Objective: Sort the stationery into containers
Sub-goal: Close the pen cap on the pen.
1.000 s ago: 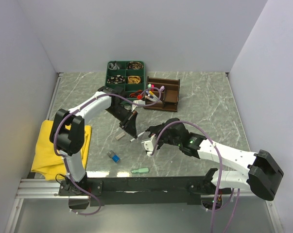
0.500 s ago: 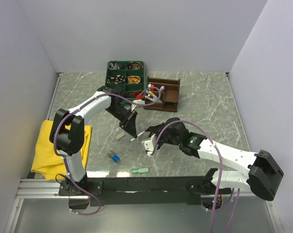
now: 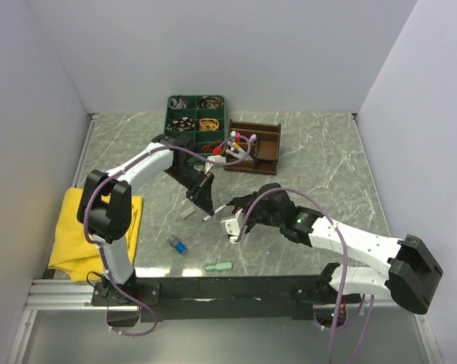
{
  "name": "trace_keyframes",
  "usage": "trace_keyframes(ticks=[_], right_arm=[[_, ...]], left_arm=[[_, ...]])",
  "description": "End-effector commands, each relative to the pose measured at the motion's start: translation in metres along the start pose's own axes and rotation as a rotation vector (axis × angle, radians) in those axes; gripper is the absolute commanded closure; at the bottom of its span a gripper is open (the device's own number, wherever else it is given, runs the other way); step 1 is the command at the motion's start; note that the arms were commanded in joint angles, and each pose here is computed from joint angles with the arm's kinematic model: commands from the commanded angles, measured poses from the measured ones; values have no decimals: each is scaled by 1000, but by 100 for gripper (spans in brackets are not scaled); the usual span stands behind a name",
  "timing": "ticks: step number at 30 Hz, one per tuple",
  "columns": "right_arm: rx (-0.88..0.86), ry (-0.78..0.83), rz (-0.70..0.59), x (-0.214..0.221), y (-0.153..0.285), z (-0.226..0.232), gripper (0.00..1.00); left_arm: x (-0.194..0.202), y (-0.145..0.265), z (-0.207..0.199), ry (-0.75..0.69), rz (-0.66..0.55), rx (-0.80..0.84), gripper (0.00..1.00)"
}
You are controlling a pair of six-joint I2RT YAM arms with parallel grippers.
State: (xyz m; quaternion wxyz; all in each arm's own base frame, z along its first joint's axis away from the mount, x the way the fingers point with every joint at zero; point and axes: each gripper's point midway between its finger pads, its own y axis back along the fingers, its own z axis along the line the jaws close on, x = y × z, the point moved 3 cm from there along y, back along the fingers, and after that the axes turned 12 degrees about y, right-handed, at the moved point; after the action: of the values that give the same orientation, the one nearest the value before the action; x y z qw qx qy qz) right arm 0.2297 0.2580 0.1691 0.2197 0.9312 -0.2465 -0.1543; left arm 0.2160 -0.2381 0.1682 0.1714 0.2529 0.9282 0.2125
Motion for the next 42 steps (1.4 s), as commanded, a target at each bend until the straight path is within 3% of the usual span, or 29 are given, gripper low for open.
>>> trace_keyframes(ticks=[1, 18, 37, 42], right_arm=[[97, -6, -3, -3, 9, -35, 100], [94, -23, -5, -1, 8, -37, 100], [24, 60, -50, -6, -4, -35, 100], [5, 149, -71, -9, -5, -34, 100]], left_arm=[[-4, 6, -9, -39, -31, 9, 99], [-4, 6, -7, -30, -37, 14, 99], [-9, 6, -6, -32, -36, 21, 99], [-10, 6, -5, -33, -34, 20, 99]])
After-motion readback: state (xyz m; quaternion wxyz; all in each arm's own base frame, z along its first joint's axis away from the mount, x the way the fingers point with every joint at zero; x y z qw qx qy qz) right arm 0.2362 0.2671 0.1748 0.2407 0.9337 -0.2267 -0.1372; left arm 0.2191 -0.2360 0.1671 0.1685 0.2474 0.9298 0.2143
